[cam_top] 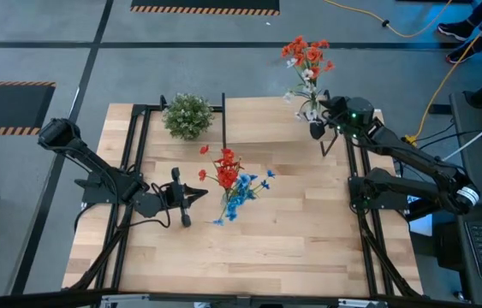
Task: Pick and place flowers into a vace then onto a shelf
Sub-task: Put the bottom transparent vase on the shelf
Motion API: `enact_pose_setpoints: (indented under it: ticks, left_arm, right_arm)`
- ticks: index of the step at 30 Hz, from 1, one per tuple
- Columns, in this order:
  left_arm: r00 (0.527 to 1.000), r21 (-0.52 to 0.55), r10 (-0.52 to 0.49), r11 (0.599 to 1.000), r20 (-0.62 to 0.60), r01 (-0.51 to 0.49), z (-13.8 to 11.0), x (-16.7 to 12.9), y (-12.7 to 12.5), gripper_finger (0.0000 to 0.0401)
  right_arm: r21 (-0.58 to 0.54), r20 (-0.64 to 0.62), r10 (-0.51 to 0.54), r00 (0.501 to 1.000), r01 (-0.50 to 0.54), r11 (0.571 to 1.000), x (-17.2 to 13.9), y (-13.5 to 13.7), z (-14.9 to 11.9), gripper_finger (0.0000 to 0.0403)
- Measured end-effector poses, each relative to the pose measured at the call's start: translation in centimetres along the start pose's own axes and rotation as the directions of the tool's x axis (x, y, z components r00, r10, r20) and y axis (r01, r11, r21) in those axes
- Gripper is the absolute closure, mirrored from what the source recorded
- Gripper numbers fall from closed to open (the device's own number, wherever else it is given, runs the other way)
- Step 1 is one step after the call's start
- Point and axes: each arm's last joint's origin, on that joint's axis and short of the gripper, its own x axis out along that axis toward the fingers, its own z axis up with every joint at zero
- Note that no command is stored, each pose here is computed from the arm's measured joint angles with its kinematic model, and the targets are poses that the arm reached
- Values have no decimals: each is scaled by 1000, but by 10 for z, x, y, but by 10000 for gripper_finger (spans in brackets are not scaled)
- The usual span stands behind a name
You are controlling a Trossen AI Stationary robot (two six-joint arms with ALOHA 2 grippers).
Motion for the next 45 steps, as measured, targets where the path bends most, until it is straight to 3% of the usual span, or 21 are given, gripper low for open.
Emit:
enact_pose_setpoints:
  ticks: [8,17,22,32,41,45]
  left_arm:
    - [1000,0,0,1000,0,0,0,0,0,400]
    - [1000,7,-1,1000,0,1,0,0,0,400]
    - [999,40,-49,998,-23,50,-2,-1,-1,400]
    - [997,61,-44,997,-65,48,-7,-1,0,400]
    - [992,60,-94,993,-79,99,-8,-1,-2,400]
    - [992,47,-94,994,-79,98,-8,-1,-2,400]
  right_arm:
    - [3,43,15,999,-15,1000,-27,2,5,14]
    - [30,13,215,977,-215,976,-45,20,2,14]
    - [34,-9,262,965,-262,965,-46,27,-1,14]
    - [45,-57,334,941,-332,942,-47,40,-7,14]
    - [40,-150,370,917,-368,929,-40,45,-33,14]
    - [31,-159,428,890,-429,903,-39,51,-42,25]
